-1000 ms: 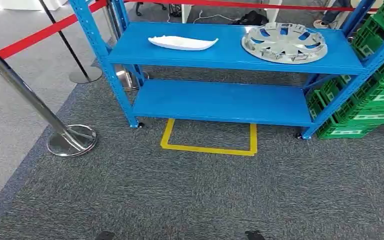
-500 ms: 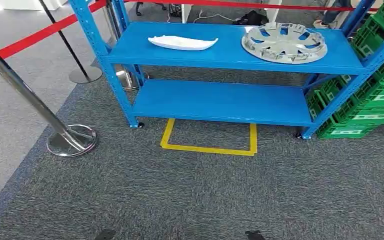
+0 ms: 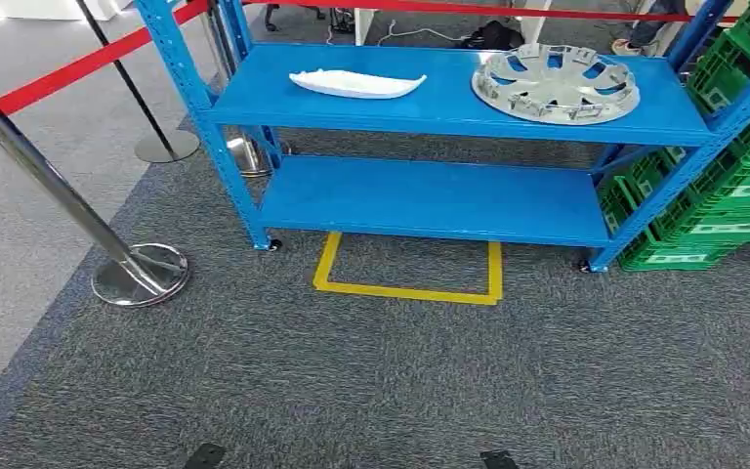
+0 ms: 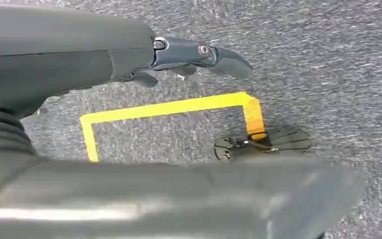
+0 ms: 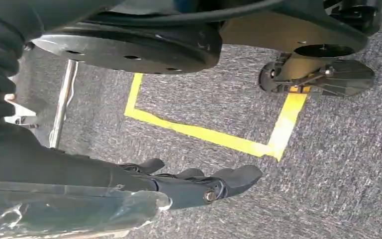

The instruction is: Take the parts from the cabinet and place them on the table.

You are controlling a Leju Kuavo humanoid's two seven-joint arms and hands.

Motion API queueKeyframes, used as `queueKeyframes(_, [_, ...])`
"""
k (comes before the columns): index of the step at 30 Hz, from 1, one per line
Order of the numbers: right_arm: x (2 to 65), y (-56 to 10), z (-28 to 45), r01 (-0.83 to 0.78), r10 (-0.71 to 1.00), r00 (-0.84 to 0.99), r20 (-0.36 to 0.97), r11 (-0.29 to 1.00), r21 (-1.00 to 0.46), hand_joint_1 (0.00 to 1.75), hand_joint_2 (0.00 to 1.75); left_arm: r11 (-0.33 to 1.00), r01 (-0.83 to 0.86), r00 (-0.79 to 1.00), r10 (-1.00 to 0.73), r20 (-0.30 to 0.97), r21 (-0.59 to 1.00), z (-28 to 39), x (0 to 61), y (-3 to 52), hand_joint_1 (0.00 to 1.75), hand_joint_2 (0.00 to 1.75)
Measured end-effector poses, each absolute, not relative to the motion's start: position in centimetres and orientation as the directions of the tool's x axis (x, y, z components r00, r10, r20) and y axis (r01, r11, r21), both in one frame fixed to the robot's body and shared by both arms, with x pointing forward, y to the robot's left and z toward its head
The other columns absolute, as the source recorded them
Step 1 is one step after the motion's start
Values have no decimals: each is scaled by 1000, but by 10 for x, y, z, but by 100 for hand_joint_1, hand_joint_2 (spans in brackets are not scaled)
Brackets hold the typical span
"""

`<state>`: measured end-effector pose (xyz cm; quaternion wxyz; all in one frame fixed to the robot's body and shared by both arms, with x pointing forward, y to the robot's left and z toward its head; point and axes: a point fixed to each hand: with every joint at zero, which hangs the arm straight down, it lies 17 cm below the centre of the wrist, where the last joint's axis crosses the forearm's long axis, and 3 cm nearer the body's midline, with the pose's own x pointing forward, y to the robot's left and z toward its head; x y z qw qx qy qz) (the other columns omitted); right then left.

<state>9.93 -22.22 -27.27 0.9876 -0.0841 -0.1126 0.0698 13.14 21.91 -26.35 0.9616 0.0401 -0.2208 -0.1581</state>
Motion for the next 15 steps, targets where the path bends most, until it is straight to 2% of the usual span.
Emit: queueKeyframes(15, [104,-227,-272,-117,161,959,234,974,-192,0,175,948,282,853,-318,413,146,-263,132,219,0,0])
